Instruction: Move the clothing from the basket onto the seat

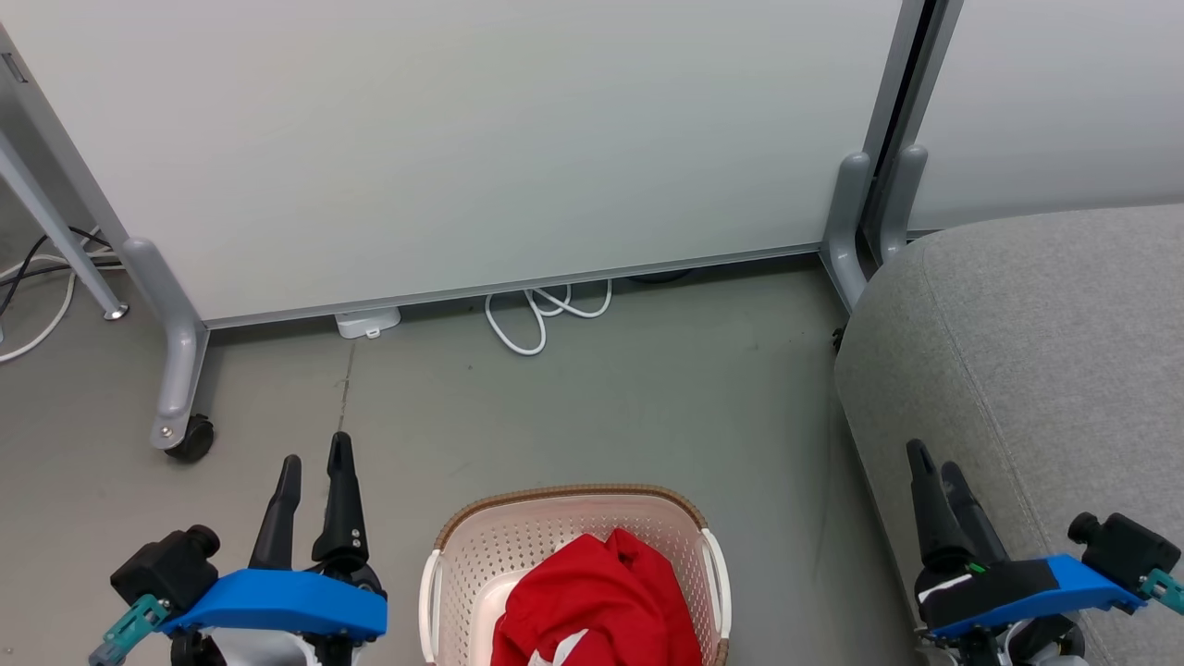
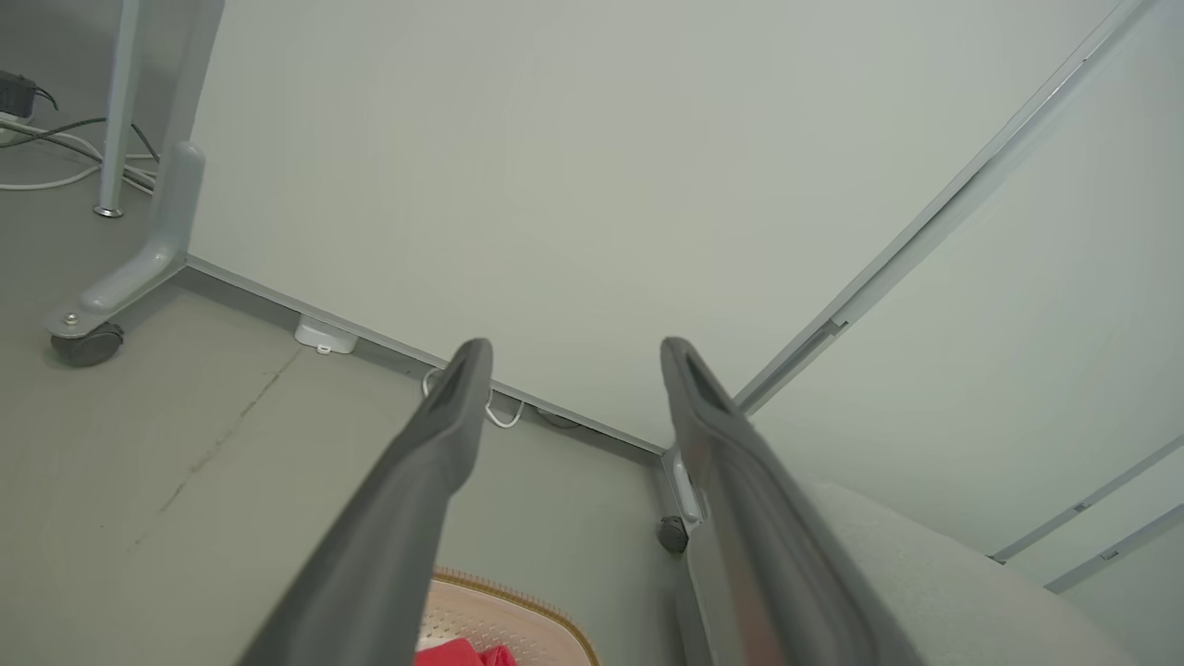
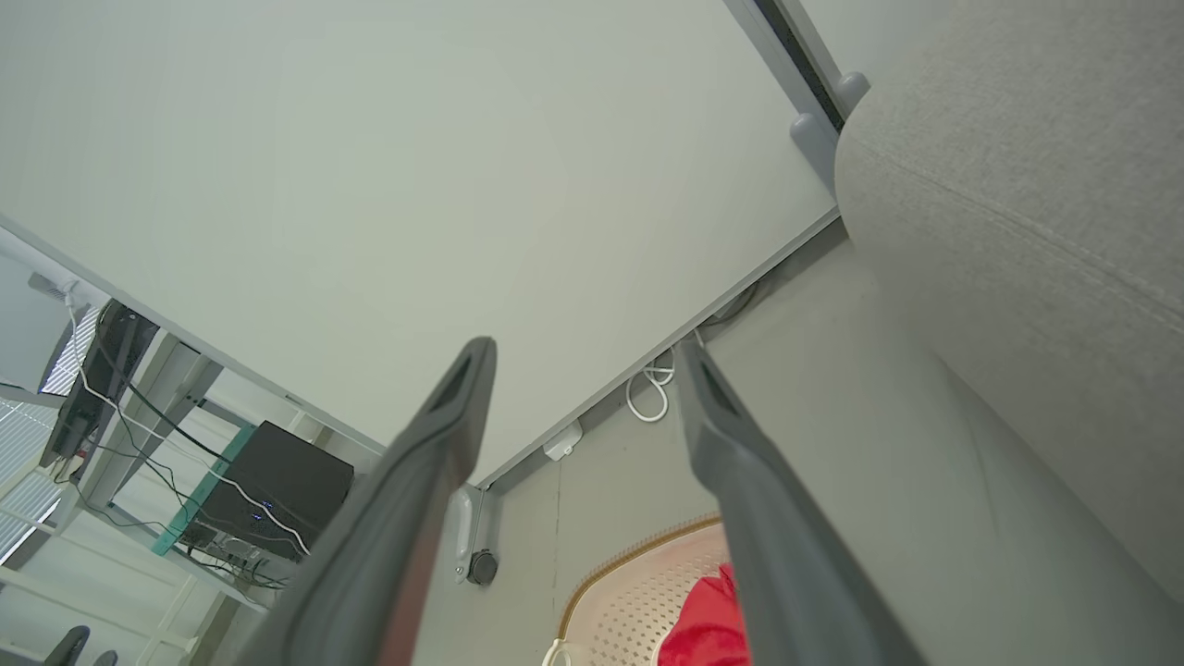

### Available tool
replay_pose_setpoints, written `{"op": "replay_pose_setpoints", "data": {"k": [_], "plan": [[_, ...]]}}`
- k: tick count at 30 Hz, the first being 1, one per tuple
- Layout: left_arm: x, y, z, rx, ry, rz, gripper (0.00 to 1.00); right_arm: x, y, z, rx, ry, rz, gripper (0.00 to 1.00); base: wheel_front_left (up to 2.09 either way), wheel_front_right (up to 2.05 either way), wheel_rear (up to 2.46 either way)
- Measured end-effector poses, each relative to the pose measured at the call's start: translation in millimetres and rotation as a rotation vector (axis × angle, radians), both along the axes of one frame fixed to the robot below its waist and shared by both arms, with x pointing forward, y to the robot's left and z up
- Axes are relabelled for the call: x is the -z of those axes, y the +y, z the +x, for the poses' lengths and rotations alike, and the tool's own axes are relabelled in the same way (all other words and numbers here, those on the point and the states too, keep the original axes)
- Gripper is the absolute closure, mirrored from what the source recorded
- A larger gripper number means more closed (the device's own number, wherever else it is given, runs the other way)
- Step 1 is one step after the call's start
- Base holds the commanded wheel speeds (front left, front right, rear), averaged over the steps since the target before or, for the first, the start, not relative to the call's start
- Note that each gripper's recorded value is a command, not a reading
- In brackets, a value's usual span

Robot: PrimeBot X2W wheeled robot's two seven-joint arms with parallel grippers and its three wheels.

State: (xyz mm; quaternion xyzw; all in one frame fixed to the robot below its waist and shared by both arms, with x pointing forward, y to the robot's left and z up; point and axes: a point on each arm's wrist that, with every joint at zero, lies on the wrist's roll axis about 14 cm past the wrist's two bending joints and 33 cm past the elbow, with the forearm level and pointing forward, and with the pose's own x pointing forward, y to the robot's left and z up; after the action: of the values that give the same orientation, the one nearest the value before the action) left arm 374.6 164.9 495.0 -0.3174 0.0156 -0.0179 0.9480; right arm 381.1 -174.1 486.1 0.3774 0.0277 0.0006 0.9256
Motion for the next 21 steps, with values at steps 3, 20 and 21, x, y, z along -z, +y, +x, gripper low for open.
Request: {"op": "replay_pose_setpoints", "data": {"k": [3,20,21], "plan": [[-1,-1,0,0.005,-0.01,0.037,0.0,-2,1,1,-0.007,-0.007,-0.03,0.0,0.0,0.0,0.0],[-6,-9,-1,0.037,-0.055,0.202,0.0,-6,11,2,-0.052,-0.03,-0.193,0.0,0.0,0.0,0.0],[-5,-9,-2,0.04,-0.056,0.211,0.0,-6,12,2,-0.054,-0.032,-0.202,0.0,0.0,0.0,0.0]]}}
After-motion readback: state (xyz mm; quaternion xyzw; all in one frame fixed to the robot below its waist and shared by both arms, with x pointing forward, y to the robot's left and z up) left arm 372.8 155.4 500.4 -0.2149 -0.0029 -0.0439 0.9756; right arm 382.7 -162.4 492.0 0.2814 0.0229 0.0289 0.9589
